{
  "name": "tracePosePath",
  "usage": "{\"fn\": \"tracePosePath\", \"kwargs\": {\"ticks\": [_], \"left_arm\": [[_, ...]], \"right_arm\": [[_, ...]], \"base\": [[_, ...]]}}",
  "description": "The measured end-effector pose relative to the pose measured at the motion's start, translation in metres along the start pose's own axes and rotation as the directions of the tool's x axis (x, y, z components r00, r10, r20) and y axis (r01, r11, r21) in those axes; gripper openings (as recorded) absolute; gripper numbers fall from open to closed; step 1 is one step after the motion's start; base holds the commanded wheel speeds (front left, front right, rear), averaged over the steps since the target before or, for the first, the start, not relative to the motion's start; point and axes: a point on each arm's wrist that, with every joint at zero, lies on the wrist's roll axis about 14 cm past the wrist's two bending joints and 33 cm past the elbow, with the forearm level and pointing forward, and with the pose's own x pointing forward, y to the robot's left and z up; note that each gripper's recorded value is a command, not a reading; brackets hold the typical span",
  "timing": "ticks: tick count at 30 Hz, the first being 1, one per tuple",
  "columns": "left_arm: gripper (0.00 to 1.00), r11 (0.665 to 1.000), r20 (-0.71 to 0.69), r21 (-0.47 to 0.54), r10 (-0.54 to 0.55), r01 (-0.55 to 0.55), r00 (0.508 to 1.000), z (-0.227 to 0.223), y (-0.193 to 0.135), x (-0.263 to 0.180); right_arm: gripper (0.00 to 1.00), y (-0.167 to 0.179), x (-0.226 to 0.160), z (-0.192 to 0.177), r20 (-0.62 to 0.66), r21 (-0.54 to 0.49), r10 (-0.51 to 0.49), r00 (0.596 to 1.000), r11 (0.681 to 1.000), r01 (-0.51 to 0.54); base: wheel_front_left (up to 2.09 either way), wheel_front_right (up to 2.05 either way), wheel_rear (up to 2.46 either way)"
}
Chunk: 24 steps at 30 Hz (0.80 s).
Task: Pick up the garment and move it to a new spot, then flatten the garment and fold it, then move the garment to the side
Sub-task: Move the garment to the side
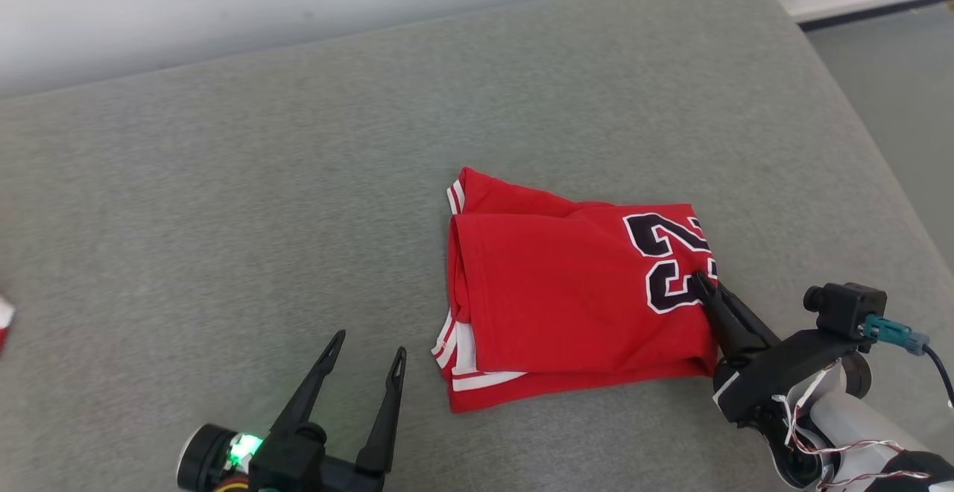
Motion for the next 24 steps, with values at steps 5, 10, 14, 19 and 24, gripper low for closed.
{"fn": "tracePosePath", "kwargs": {"ticks": [5,10,14,19,24], "left_arm": [[1.00,0.996,0.012,0.004,-0.086,0.086,0.996,-0.001,-0.016,0.021],[1.00,0.994,0.057,0.014,-0.107,0.107,0.993,0.008,-0.013,0.037],[1.00,0.994,0.099,0.015,-0.109,0.108,0.989,0.016,-0.008,0.047],[1.00,0.993,0.150,0.021,-0.118,0.116,0.982,0.025,-0.002,0.059],[1.00,0.991,0.174,0.033,-0.132,0.128,0.976,0.027,0.005,0.071]], "right_arm": [[0.00,-0.015,-0.001,0.007,0.000,-0.040,-0.038,0.999,0.998,0.038],[0.00,-0.025,0.019,0.031,0.022,-0.112,-0.044,0.999,0.993,0.047],[0.00,-0.035,0.041,0.053,0.042,-0.171,-0.050,0.998,0.984,0.056],[0.00,-0.053,0.067,0.081,0.075,-0.241,-0.070,0.995,0.967,0.086],[0.00,-0.073,0.089,0.108,0.123,-0.276,-0.106,0.987,0.951,0.136]], "base": [[0.00,0.00,0.00],[0.00,0.00,0.00],[0.00,0.00,0.00],[0.00,0.00,0.00],[0.00,0.00,0.00]]}}
